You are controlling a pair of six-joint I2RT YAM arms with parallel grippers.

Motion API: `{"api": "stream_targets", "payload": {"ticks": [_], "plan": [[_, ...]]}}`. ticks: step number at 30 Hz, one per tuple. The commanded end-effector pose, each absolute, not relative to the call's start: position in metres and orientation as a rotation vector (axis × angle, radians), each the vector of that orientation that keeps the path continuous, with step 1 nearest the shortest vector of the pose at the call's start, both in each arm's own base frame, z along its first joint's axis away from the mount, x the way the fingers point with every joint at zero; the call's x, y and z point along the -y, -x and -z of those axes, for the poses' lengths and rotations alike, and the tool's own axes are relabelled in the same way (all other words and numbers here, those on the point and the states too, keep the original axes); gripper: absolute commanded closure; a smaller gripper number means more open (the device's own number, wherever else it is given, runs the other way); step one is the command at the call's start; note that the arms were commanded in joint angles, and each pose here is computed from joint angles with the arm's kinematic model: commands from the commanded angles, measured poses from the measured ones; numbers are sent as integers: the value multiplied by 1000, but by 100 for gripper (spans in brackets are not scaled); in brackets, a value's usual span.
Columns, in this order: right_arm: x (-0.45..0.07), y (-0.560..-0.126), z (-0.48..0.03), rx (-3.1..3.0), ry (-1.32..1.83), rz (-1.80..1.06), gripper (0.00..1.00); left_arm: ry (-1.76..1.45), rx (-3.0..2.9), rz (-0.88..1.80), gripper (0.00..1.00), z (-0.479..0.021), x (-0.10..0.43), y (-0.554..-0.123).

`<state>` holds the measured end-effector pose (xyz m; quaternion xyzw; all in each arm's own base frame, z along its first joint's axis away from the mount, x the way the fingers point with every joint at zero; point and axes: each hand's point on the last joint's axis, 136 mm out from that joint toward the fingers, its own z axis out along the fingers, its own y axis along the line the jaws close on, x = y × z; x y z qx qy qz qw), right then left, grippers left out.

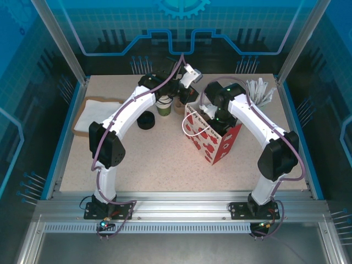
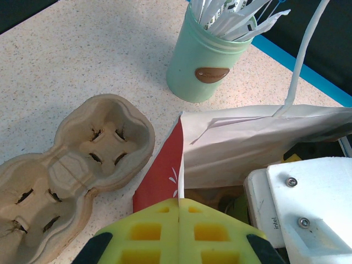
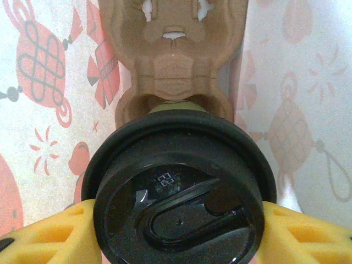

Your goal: Pack the takeout coffee

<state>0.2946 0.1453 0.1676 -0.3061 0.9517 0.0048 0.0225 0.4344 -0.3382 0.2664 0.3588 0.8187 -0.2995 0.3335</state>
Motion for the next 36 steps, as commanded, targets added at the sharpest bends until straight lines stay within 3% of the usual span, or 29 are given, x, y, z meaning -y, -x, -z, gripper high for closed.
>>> {"api": "stream_targets", "payload": {"ticks": [1, 36], "plan": [[-140, -292, -174, -2953, 923, -17, 69, -950, -2134, 802, 100, -273, 334, -425], [-136, -292, -149, -3022, 931, 21, 69, -952, -2135, 801, 100, -271, 334, -426]]}}
